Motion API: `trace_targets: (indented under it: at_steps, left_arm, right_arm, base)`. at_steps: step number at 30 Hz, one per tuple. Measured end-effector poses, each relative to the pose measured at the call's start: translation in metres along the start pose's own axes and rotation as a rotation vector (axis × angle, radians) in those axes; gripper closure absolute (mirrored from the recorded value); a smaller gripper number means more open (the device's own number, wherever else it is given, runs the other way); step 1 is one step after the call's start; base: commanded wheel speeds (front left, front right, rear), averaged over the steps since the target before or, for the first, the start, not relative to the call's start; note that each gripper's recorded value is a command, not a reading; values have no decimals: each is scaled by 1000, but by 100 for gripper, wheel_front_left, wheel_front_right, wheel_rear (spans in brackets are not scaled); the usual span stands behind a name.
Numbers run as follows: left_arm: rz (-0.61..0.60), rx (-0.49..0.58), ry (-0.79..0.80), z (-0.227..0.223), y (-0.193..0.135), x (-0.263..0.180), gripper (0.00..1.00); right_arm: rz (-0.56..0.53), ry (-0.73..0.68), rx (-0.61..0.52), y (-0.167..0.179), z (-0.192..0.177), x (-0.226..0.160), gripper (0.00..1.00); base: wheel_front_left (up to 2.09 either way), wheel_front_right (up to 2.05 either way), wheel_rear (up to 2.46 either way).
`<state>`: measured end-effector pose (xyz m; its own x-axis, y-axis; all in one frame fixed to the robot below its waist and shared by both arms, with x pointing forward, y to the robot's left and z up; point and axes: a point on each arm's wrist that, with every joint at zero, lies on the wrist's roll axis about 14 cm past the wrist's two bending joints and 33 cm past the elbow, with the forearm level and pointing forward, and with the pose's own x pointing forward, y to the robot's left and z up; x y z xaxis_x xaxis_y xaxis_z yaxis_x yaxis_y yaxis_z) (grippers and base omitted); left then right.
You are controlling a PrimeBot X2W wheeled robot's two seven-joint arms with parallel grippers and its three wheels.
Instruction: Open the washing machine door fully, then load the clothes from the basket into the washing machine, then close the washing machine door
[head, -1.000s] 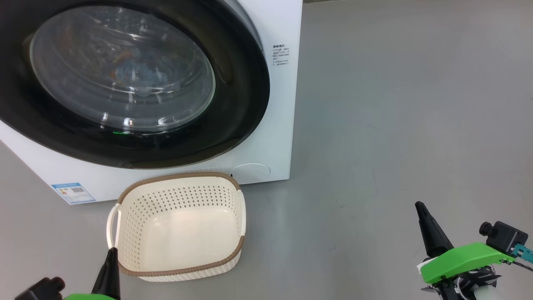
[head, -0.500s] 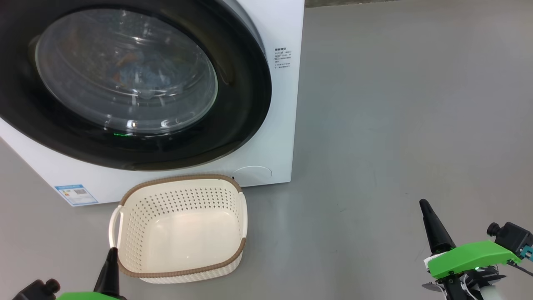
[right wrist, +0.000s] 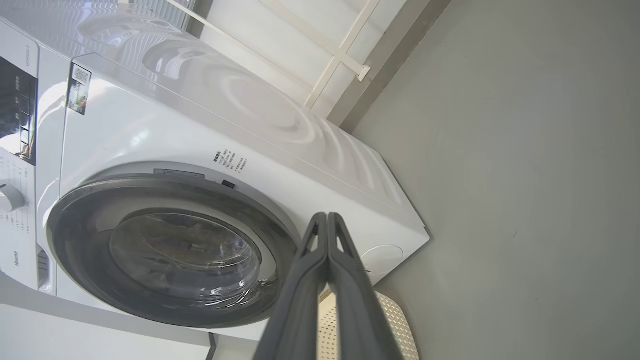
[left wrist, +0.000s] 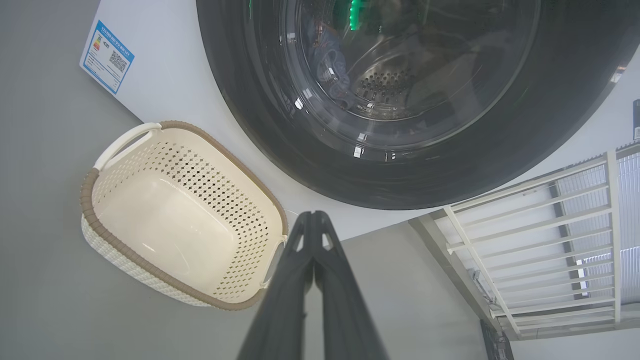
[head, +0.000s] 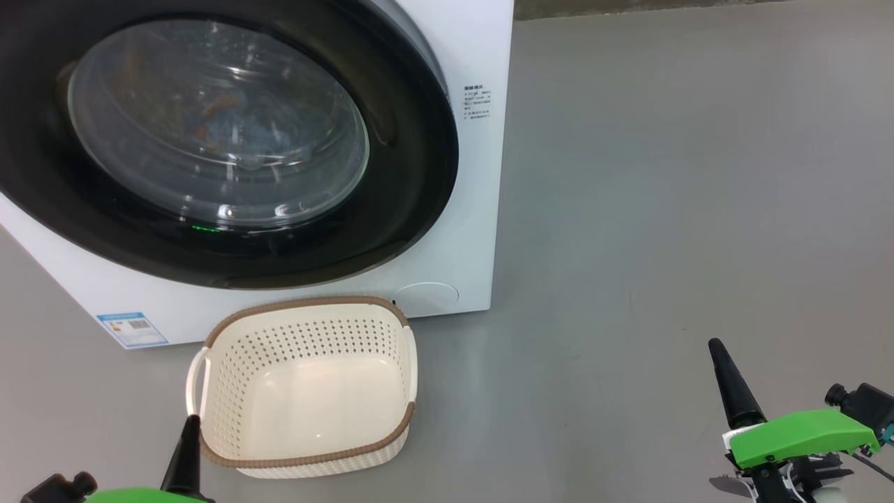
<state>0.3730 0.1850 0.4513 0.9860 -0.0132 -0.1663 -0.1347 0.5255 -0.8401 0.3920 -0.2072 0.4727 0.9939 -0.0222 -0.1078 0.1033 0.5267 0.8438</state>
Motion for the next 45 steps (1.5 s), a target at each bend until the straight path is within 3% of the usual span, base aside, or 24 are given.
trace_targets:
  at_steps: [45]
  left_arm:
    - [-56,-464,-10,13,-16,-2,100]
  right_arm:
    - [52,-18,459,16,10,-6,100]
  base:
    - [0,0,0]
